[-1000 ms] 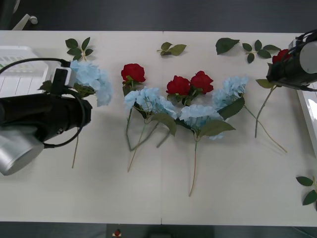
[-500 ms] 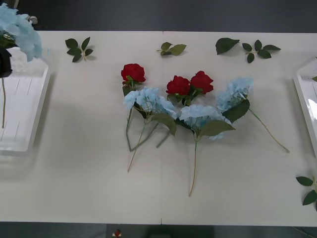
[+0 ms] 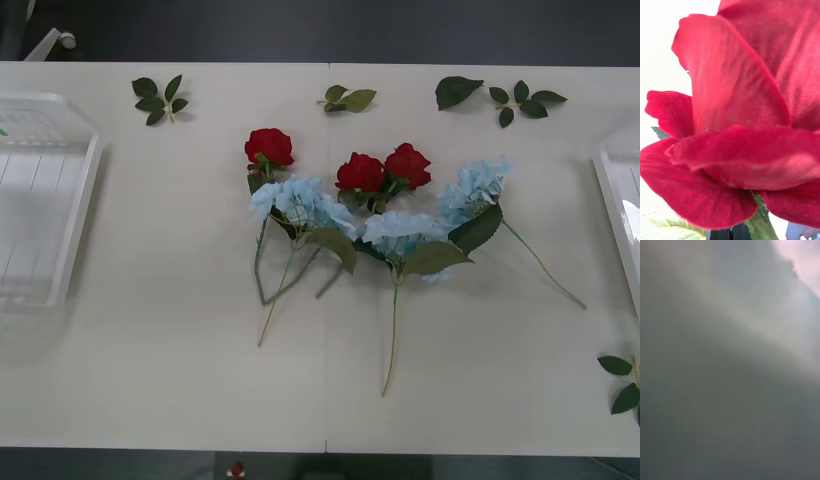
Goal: Put the red flowers into the right box and the blue flowers into the left box
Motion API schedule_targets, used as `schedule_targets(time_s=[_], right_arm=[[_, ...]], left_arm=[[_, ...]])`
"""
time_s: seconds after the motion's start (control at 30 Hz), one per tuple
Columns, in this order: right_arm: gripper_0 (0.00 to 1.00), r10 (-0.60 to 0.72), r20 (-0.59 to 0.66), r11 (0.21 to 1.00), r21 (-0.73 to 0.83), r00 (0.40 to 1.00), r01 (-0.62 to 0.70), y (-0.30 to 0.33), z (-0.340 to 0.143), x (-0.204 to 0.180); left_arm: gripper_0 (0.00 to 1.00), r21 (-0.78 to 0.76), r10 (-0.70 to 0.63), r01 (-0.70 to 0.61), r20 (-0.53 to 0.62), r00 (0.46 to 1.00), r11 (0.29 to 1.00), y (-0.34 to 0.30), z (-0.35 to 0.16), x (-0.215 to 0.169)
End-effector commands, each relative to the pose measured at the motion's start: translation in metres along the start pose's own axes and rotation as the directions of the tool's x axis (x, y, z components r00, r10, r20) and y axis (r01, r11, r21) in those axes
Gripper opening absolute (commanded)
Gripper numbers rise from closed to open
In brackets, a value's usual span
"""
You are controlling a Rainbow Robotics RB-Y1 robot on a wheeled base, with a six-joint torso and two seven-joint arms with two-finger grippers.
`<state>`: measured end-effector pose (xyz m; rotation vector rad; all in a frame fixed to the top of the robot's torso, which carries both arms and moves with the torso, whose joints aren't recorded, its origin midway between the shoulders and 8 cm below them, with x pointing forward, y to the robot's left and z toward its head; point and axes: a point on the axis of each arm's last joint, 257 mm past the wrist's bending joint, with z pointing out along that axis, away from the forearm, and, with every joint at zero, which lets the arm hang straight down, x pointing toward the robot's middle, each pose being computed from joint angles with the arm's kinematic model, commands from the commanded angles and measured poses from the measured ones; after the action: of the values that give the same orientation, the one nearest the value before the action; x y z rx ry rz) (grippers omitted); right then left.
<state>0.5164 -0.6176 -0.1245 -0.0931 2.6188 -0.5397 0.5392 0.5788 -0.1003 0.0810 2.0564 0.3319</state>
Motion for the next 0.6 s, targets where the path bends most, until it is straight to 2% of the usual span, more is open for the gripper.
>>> schedule_targets(time_s=[0.03,0.27,0.6], right_arm=[[0.00,-0.043,0.045,0.994,0.101,0.998,0.038,-0.053,-0.019,-0.011],[0.00,-0.053,0.047,0.986,0.162,0.997,0.045,-0.069,-0.005,-0.005],[0.00,-0.042,0.062,0.975,0.222,0.997,0.027,-0.071,0.012,-0.003]], left_arm=[[0.00,-0.029,0.001,-0.001,0.010,1.000,1.000,0.012,-0.002,0.016],[0.00,-0.019,-0.021,0.021,-0.016,1.000,1.000,-0.003,0.008,0.053],[0.00,-0.016,-0.008,0.007,-0.036,0.999,1.000,-0.008,0.012,0.064]])
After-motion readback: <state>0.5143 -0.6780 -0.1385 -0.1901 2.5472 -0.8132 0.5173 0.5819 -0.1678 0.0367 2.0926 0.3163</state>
